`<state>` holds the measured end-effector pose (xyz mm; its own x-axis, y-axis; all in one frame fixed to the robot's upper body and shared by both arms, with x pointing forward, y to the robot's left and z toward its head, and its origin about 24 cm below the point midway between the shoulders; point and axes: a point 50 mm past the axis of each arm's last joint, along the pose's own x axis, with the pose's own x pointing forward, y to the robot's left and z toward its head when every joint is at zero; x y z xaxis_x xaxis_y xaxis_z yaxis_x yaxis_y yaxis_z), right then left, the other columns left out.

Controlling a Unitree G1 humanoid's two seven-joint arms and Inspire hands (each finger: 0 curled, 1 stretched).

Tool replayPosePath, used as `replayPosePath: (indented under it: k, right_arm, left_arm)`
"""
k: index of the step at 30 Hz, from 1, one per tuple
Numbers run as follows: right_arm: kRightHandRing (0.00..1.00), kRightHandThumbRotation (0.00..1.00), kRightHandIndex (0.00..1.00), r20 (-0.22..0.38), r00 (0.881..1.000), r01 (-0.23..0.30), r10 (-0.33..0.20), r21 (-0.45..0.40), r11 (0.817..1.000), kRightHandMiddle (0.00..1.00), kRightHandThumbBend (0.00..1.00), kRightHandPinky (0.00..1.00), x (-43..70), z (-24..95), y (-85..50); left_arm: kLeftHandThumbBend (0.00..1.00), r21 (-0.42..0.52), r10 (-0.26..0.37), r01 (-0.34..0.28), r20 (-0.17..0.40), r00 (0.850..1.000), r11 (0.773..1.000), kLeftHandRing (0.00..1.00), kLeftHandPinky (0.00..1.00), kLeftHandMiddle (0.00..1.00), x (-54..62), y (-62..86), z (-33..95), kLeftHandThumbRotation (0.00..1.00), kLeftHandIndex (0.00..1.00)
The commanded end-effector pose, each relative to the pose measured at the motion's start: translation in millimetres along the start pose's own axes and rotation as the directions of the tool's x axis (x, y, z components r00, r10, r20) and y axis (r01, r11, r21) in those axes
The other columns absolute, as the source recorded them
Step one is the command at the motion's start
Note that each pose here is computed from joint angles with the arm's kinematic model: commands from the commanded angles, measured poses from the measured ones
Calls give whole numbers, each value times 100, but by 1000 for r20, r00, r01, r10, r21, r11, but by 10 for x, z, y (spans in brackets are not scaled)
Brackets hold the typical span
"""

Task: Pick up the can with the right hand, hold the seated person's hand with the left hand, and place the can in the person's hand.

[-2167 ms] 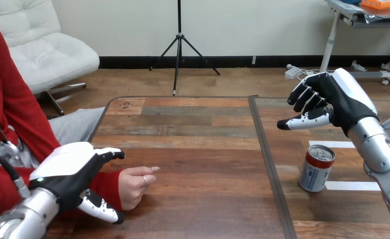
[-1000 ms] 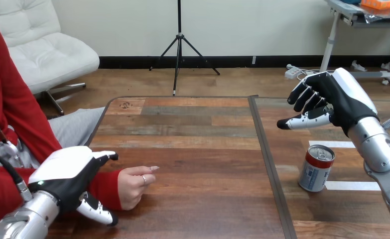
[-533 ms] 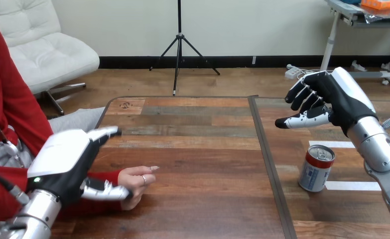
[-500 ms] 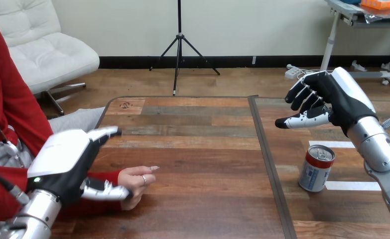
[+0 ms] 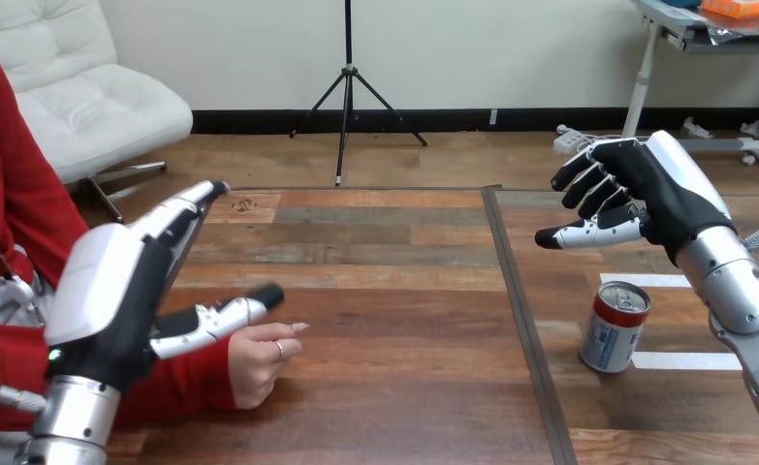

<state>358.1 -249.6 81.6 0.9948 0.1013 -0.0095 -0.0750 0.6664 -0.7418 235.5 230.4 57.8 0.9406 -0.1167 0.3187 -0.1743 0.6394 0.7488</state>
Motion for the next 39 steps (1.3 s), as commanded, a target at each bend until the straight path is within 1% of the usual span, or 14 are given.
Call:
replayPosePath:
  k: [1,6,8,11,15,17,21,26,35,39]
  right_arm:
    - [73,42,77,67,996,58,-58,7,998,75,82,66,76,172,-159]
    - [76,53,79,62,997,50,-51,18,999,78,82,68,73,165,-152]
    - [77,59,80,62,997,49,-50,20,999,79,83,69,72,164,-150]
    - [78,64,81,61,997,49,-50,25,998,81,83,71,68,157,-146]
    - [80,71,83,61,997,45,-47,33,998,83,85,72,58,140,-138]
    - [81,75,84,61,997,43,-46,36,998,84,86,73,55,136,-136]
    - [83,81,85,54,998,38,-40,37,999,86,89,74,46,112,-126]
    - [85,90,89,42,999,32,-33,35,999,89,96,76,40,85,-114]
    - [89,96,93,4,1000,16,-16,45,999,93,100,78,20,13,-86]
    - [91,96,95,-16,1000,4,-3,55,998,95,100,80,5,-29,-72]
  left_arm:
    - [80,-63,112,-109,51,992,992,85,75,87,145,121,49,90,87]
    - [80,-113,129,-122,54,990,986,86,74,88,136,151,99,91,88]
    - [80,-123,130,-123,51,990,985,86,74,89,132,159,114,89,88]
    - [80,-161,140,-131,52,989,978,86,74,89,125,169,139,87,88]
    - [79,-236,150,-134,52,987,963,87,74,89,111,174,171,83,87]
    - [79,-250,146,-128,53,988,960,89,76,90,107,177,179,81,87]
    - [80,-288,138,-120,45,989,950,90,79,91,83,183,198,81,87]
    - [82,-308,134,-113,50,990,945,92,84,92,68,193,224,82,88]
    - [86,-364,153,-121,59,986,924,92,86,90,51,200,281,84,85]
    - [86,-377,172,-132,75,982,917,91,87,89,53,207,310,84,83]
